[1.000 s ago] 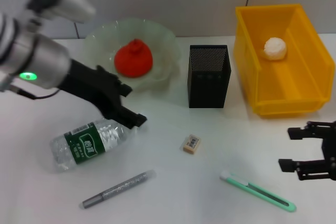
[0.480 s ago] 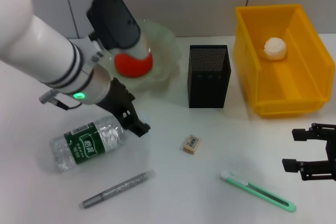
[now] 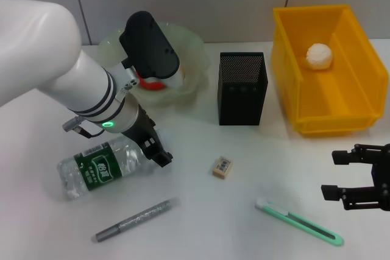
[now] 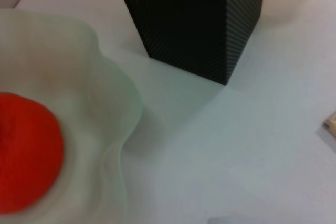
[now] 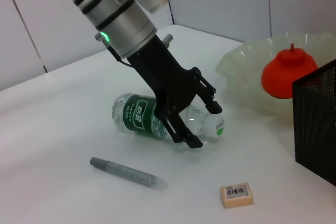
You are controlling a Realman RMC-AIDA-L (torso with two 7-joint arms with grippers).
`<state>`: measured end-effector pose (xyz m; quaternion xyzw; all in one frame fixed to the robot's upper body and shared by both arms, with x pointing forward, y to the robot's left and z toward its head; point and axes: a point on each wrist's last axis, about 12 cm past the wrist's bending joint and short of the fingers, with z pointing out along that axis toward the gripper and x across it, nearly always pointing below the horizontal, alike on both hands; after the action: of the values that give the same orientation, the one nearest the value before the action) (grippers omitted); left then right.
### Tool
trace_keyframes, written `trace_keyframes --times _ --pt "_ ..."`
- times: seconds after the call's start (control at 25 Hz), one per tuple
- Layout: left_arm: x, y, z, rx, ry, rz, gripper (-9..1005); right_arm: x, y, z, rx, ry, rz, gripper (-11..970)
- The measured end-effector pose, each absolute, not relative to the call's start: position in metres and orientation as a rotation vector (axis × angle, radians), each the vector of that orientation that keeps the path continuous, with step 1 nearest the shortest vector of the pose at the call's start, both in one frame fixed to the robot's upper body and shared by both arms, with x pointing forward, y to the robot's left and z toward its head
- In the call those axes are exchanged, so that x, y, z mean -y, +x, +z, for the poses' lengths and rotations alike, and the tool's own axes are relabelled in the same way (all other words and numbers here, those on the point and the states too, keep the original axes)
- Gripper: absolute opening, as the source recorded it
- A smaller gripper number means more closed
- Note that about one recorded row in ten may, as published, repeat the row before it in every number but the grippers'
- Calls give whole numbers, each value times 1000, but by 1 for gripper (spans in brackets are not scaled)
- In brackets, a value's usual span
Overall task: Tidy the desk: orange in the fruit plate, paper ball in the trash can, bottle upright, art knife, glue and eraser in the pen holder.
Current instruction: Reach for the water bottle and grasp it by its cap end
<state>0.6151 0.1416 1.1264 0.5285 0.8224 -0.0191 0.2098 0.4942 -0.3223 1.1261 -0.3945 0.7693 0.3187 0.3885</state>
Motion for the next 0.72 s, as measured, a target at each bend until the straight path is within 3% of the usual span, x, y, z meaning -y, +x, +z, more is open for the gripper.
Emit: trace_keyframes --times 0.72 --pt "-138 619 1119 -2291 1496 10 691 321 499 1123 -1952 -993 822 774"
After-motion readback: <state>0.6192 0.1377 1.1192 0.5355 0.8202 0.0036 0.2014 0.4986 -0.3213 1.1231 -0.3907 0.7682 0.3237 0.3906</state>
